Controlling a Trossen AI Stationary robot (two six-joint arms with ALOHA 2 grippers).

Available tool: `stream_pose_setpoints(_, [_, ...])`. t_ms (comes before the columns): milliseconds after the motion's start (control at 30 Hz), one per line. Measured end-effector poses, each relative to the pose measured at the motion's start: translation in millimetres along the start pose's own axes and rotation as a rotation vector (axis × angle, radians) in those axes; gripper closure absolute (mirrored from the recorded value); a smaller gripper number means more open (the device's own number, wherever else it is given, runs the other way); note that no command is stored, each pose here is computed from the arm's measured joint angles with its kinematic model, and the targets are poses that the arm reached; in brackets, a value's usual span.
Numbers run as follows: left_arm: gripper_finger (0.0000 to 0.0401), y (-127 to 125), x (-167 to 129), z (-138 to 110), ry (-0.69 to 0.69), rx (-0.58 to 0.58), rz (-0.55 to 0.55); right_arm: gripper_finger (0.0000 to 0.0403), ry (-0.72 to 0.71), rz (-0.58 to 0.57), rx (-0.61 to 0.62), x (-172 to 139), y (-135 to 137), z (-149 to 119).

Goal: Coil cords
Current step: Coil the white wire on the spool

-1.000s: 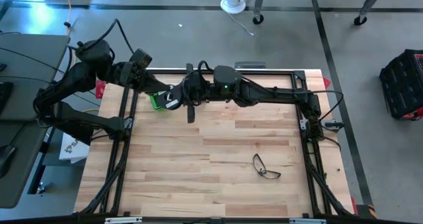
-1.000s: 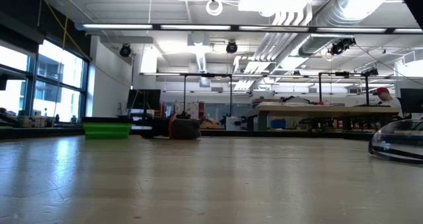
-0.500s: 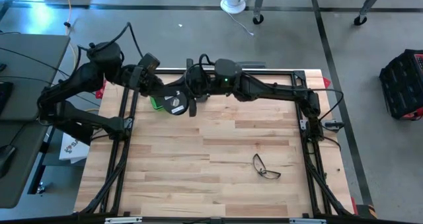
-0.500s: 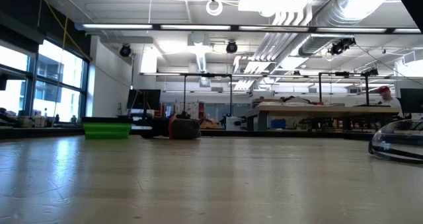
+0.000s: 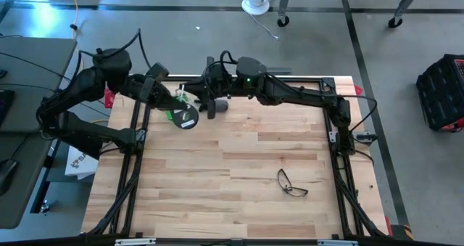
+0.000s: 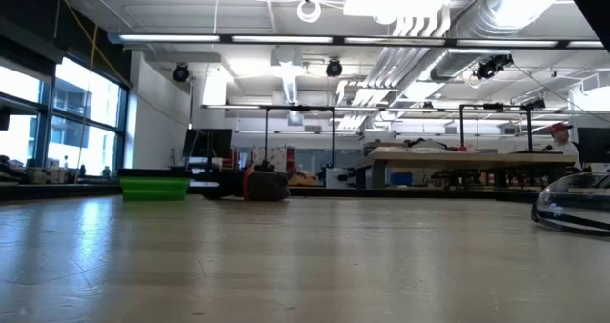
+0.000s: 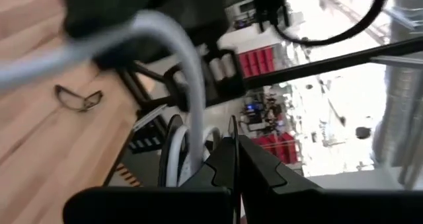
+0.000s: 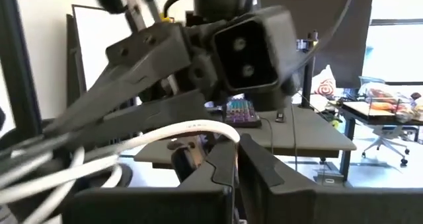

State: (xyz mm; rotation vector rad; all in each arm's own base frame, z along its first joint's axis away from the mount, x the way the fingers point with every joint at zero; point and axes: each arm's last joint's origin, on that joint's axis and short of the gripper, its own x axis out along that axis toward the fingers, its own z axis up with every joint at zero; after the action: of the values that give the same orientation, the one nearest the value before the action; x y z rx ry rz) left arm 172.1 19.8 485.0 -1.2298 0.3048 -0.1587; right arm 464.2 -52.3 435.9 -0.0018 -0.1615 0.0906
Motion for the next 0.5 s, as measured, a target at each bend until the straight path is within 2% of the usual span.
stream_pose_setpoints(200, [0.0401, 5, -9, -6, 0.005, 0.009, 0.071, 0.0403, 0.036, 0.001, 0.005, -2, -8, -3])
stream_pose_setpoints(500, [0.0401, 10, -31, -17, -0.066, 0.04, 0.182, 0.0403, 0.071, -0.02, 0.007, -4, -17, -6])
